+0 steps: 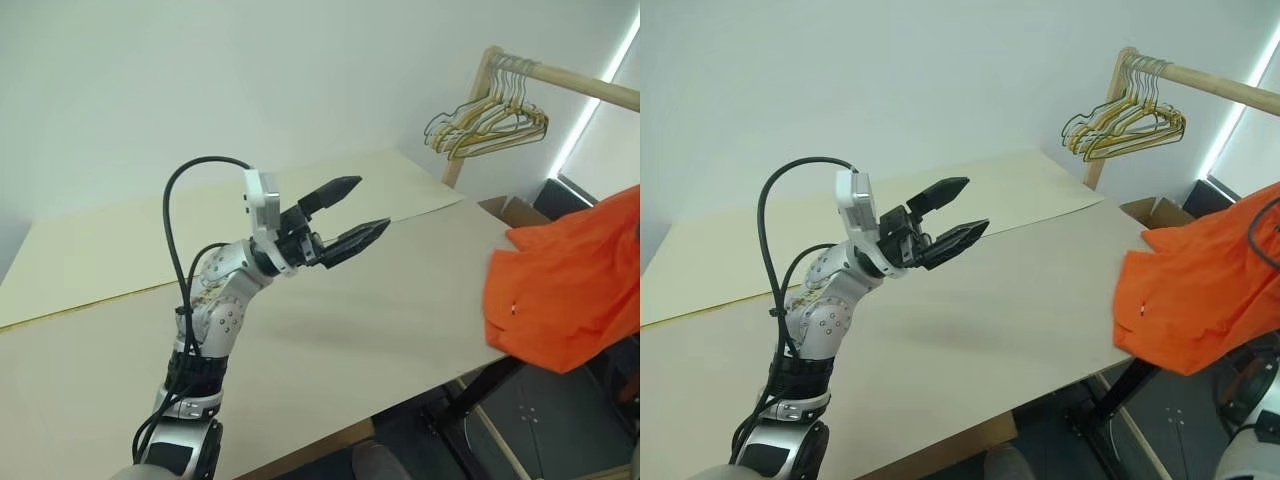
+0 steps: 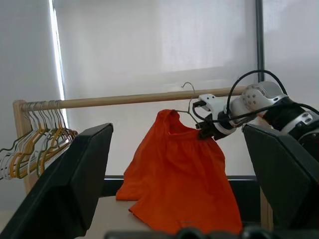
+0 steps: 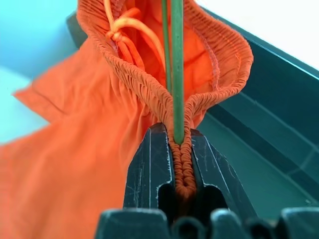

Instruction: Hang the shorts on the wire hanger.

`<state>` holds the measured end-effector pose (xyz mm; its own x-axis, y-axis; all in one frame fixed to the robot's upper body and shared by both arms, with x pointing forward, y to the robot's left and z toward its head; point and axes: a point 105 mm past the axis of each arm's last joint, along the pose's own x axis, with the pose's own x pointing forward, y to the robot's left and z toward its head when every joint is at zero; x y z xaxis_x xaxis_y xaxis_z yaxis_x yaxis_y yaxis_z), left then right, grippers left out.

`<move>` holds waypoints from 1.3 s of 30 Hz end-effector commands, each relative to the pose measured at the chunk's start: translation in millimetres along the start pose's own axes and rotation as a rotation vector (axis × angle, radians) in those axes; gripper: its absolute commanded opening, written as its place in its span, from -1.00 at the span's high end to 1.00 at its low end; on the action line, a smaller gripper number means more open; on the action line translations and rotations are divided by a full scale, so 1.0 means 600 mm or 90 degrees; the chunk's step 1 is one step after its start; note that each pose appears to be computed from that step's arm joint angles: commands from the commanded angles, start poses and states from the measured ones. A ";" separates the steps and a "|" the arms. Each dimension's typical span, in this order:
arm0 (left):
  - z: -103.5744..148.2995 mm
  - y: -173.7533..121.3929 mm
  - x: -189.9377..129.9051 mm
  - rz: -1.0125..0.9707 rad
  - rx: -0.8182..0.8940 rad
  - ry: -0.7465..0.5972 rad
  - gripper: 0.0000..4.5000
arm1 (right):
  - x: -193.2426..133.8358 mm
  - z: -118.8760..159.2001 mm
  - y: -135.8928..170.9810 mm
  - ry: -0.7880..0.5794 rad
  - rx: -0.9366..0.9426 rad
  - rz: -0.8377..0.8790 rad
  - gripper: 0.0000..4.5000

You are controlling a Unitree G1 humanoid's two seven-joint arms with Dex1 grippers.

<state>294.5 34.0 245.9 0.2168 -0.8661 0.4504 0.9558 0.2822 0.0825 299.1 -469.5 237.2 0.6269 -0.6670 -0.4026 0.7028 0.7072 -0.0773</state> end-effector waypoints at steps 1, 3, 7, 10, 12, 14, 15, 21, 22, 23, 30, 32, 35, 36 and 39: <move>0.010 -0.007 0.005 -0.012 0.026 -0.005 -1.00 | -0.002 0.049 -0.019 -0.067 0.002 -0.032 0.98; 0.009 -0.008 0.004 -0.013 0.028 -0.001 -1.00 | 0.008 0.052 -0.023 -0.068 0.029 -0.024 0.98; 0.008 -0.007 0.001 -0.012 0.033 0.005 -1.00 | 0.025 0.048 -0.030 -0.070 0.037 -0.036 0.98; 0.008 -0.008 -0.001 -0.014 0.037 0.009 -1.00 | 0.035 0.037 -0.032 -0.060 0.070 -0.028 0.98; 0.009 -0.010 -0.001 -0.016 0.037 0.007 -1.00 | 0.040 0.028 -0.032 -0.050 0.083 -0.023 0.98; 0.011 -0.013 -0.001 -0.020 0.035 0.002 -1.00 | 0.043 0.020 -0.031 -0.040 0.105 -0.011 0.98; 0.011 -0.013 -0.002 -0.020 0.036 0.001 -1.00 | 0.045 0.016 -0.031 -0.037 0.118 -0.009 0.98; 0.007 -0.013 -0.004 -0.011 0.040 0.004 -1.00 | 0.048 0.007 -0.023 -0.023 0.138 0.004 0.98; 0.007 -0.012 -0.004 -0.010 0.041 0.004 -1.00 | 0.050 0.005 -0.023 -0.023 0.126 0.003 0.98; 0.007 -0.012 -0.004 -0.010 0.042 0.004 -1.00 | 0.051 0.004 -0.023 -0.023 0.116 0.001 0.98; 0.010 -0.013 -0.003 -0.011 0.044 -0.006 -1.00 | 0.056 -0.005 -0.035 -0.029 0.097 -0.029 0.98; 0.010 -0.014 -0.003 -0.010 0.044 -0.009 -1.00 | 0.055 -0.003 -0.041 -0.032 0.088 -0.043 0.73; 0.009 -0.014 -0.004 -0.008 0.044 -0.011 -1.00 | 0.054 0.000 -0.050 -0.041 0.073 -0.066 0.40; 0.009 -0.014 -0.005 -0.007 0.044 -0.010 -1.00 | 0.054 0.001 -0.050 -0.042 0.076 -0.065 0.25; 0.007 -0.015 -0.006 -0.007 0.044 -0.008 -1.00 | 0.052 0.006 -0.046 -0.047 0.069 -0.060 -0.21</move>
<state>291.2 35.7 235.8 0.2312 -0.8713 0.4329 0.9495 0.2992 0.0949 302.4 -505.2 208.4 0.5650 -0.7210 -0.4012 0.7827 0.6222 -0.0160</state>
